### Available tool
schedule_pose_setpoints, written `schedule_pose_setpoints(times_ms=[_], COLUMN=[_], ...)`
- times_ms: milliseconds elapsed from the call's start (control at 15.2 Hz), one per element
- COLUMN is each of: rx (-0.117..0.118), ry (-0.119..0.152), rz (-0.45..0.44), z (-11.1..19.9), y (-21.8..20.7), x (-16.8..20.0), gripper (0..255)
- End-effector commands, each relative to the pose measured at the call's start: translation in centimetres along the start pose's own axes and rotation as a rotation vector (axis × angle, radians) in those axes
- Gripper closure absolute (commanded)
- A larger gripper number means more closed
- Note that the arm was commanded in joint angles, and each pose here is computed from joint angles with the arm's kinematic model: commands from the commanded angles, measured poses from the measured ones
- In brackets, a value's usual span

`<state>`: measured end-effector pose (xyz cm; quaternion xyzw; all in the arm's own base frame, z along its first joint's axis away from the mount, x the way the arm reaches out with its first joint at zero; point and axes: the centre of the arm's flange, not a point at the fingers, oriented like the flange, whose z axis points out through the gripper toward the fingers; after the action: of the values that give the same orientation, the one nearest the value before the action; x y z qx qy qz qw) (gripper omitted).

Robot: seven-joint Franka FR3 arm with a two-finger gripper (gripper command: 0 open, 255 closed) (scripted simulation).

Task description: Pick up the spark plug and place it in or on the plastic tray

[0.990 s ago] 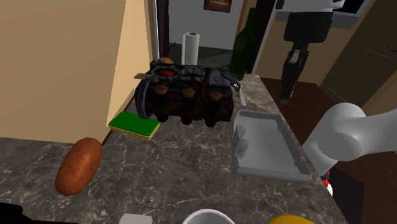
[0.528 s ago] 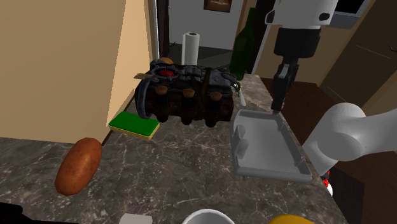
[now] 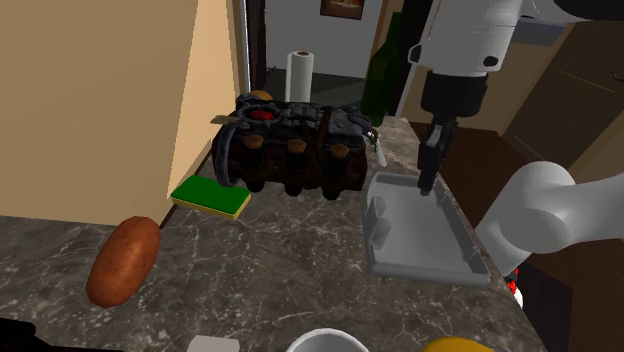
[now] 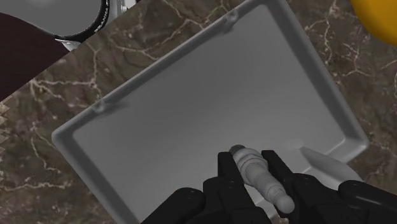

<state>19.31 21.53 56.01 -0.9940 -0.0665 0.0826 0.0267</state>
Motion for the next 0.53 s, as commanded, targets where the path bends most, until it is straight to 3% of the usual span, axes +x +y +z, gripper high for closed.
schedule_pose_setpoints(times_ms=[0, 330, 396, 462], rx=[0.0, 0.0, 0.0, 0.0], ry=[0.0, 0.0, 0.0, 0.0], rz=[0.0, 0.0, 0.0, 0.0], z=[0.12, 0.12, 0.12, 0.12], y=[0.03, 0.03, 0.03, 0.03], x=[0.05, 0.05, 0.05, 0.05], gripper=[255, 255, 0, 0])
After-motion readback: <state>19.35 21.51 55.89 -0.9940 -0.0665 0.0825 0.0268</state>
